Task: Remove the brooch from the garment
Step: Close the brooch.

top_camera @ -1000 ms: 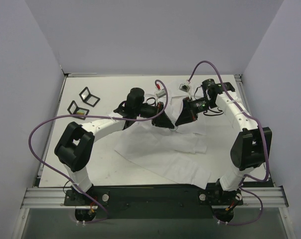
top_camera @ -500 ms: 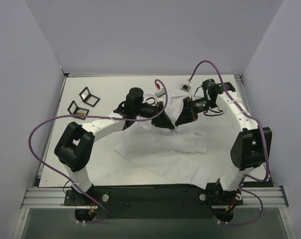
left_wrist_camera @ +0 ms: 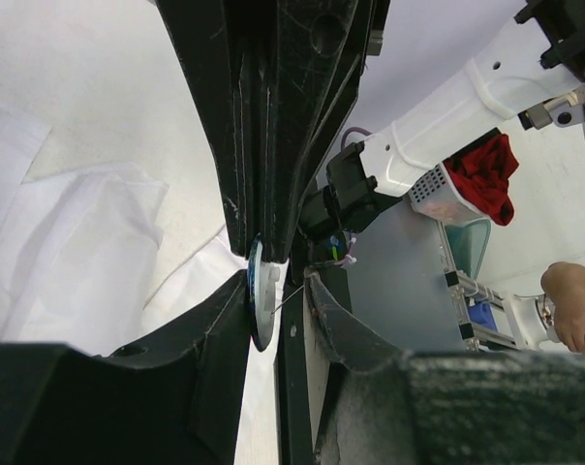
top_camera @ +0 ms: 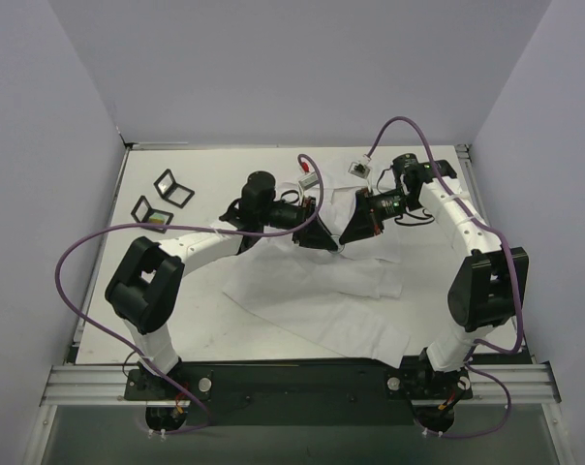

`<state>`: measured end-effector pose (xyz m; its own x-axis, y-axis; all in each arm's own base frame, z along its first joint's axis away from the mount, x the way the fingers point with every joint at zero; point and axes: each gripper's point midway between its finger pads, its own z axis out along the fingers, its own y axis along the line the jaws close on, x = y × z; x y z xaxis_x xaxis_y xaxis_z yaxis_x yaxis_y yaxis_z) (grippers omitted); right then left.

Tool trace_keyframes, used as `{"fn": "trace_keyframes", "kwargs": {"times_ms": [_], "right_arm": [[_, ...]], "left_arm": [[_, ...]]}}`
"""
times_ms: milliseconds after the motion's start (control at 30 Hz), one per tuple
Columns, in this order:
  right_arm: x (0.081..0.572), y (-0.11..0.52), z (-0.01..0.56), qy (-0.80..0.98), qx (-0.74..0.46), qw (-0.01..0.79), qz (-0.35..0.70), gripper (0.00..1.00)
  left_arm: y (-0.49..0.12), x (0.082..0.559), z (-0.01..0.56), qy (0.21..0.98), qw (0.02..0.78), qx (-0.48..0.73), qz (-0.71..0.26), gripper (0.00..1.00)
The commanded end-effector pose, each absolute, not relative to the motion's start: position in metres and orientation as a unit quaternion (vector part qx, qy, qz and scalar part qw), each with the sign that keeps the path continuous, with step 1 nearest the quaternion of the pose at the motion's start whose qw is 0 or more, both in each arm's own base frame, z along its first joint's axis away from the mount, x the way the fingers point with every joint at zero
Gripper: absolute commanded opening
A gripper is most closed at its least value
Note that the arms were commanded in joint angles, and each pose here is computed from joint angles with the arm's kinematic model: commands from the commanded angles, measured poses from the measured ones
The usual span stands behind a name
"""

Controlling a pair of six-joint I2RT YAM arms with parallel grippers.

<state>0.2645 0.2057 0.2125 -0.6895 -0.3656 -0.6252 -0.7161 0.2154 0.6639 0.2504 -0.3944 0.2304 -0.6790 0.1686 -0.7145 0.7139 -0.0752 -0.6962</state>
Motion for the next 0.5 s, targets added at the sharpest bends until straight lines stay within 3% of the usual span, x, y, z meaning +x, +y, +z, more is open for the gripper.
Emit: {"fn": "trace_keyframes", "kwargs": {"times_ms": [0,267,467], "right_arm": [[0.263,0.21,0.234,0.737,-0.36,0.19,0.54,0.0],[0.264,0.21,0.233,0.737,-0.355,0.183,0.546,0.0],[0.265,0.209,0.234,0.736,-0.35,0.183,0.55,0.0]], "left_arm": [[-0.387,0.246,0.263,0.602,0.242,0.363,-0.669,0.37],[-0.379,0.24,0.282,0.563,0.255,0.373,-0.692,0.38],[-0.376,0.236,0.282,0.556,0.251,0.379,-0.696,0.33]]}}
